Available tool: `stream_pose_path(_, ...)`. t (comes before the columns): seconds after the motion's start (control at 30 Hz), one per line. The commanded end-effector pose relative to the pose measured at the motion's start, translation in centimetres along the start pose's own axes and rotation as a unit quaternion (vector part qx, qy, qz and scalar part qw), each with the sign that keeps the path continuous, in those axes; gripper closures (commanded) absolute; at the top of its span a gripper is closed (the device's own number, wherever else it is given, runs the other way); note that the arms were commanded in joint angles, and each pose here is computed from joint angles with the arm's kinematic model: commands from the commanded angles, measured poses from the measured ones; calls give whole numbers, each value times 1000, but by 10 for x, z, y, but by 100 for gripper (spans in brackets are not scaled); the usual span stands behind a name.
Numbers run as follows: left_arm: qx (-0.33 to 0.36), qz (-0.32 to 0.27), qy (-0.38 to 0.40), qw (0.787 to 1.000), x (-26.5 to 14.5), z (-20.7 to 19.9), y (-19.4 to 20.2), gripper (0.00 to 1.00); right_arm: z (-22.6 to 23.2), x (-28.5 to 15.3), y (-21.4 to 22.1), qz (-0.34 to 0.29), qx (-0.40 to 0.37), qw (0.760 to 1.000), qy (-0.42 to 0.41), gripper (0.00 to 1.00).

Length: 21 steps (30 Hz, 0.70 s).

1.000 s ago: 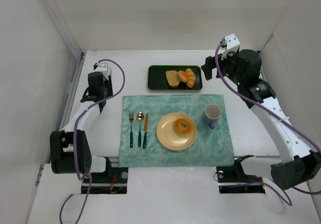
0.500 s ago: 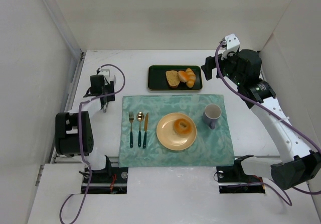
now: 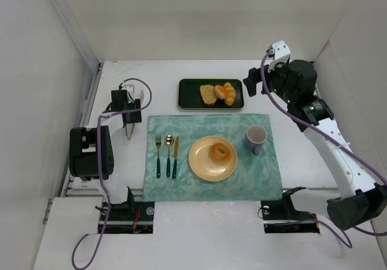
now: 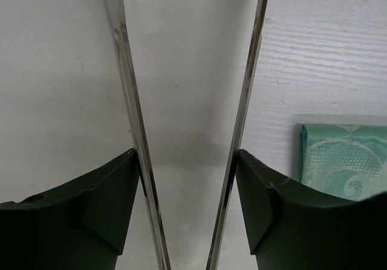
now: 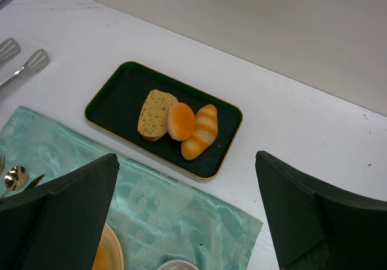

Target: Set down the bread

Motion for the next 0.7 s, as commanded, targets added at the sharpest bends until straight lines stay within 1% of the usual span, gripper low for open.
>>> stream_pose_path(0.0, -6, -15, -3, 1000, -2, 7, -17, 40, 3, -7, -16, -40, 1, 999, -5, 0)
stream_pose_path(0.1, -14, 0, -2, 1000, 3, 7, -9, 38, 3, -7, -16, -40, 1, 999, -5, 0)
stream_pose_path(0.17, -14, 2, -1, 1000, 4, 8, -12, 34, 3, -7, -16, -40, 1, 999, -5, 0)
stream_pose_path(0.23, -22, 21, 1, 1000, 8, 9, -6, 31, 4, -10, -18, -44, 1, 999, -6, 0)
stream_pose_path(0.3, -22, 21, 1, 1000, 8, 9, -6, 24, 4, -10, -18, -44, 1, 999, -6, 0)
stream_pose_path(0.37, -21, 30, 4, 999, 9, 8, -2, 24, 4, -10, -18, -44, 1, 999, -6, 0)
stream_pose_path(0.43, -21, 29, 8, 999, 9, 7, -2, 20, 4, -10, -18, -44, 1, 999, -6, 0)
stream_pose_path(0.53, -26, 25, 7, 999, 6, 8, -7, 17, 4, -10, -18, -44, 1, 999, -6, 0)
stream_pose_path(0.63, -37, -2, 4, 999, -7, 11, -21, 11, 4, -10, -18, -44, 1, 999, -6, 0)
stream_pose_path(0.67, -38, -21, -1, 999, -17, 14, -30, 9, 4, -10, -18, -44, 1, 999, -6, 0)
Point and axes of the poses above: each gripper's point midway between its finger pads, its own x axis out along the fingers, its own z axis along the line the jaws close on, y = z × x, the point moved 7 cm from there along -x, back along the fingers, and after that the axes turned 15 degrees about x, right-handed, at the moved point
